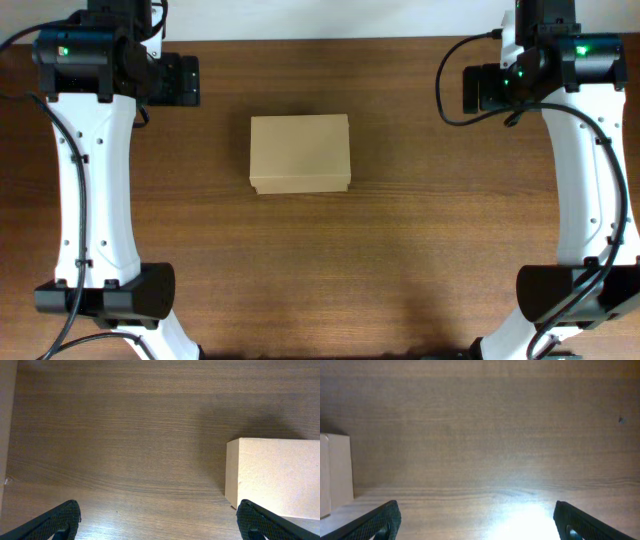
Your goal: Pack container
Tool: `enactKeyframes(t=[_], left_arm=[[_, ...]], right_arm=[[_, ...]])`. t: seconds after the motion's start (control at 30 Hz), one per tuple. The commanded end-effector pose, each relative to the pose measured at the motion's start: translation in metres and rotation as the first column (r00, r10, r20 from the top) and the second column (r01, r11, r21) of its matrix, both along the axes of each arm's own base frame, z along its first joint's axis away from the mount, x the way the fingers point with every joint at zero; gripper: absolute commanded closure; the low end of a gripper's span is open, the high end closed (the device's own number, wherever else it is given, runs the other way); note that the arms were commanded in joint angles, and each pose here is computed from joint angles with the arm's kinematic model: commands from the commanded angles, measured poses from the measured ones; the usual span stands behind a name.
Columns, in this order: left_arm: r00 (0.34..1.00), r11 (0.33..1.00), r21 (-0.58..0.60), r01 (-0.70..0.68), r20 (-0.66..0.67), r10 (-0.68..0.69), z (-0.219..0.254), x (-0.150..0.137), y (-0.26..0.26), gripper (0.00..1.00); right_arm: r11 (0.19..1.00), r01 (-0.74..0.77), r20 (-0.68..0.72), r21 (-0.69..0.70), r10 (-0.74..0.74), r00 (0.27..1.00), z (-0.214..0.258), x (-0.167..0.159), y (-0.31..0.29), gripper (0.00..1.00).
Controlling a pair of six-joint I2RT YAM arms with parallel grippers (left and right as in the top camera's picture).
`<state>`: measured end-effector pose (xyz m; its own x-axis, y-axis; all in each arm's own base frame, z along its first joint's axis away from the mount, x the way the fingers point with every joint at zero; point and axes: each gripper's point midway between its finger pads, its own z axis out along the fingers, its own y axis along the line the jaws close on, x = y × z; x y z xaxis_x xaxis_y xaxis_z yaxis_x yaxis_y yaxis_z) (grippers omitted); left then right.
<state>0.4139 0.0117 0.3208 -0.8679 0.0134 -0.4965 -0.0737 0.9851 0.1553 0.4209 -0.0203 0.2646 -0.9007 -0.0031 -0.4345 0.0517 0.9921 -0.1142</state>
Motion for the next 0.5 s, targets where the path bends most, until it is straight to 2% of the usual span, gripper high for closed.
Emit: enactKeyframes(t=[0.0,0.47], left_arm=[[1.000,1.000,0.005,-0.006,0.010,0.006,0.0035,-0.0006,0.0013,0.00],[1.000,1.000,0.005,-0.006,0.010,0.006,0.0035,-0.0006,0.0013,0.00]], right_arm=[[1.000,0.007,0.013,-0.012,-0.007,1.000,0.0050,0.0002,-0.0012,0.01],[1.000,0.014,0.013,-0.027,-0.014,1.000,0.0053,0.0002,-0.0043,0.01]])
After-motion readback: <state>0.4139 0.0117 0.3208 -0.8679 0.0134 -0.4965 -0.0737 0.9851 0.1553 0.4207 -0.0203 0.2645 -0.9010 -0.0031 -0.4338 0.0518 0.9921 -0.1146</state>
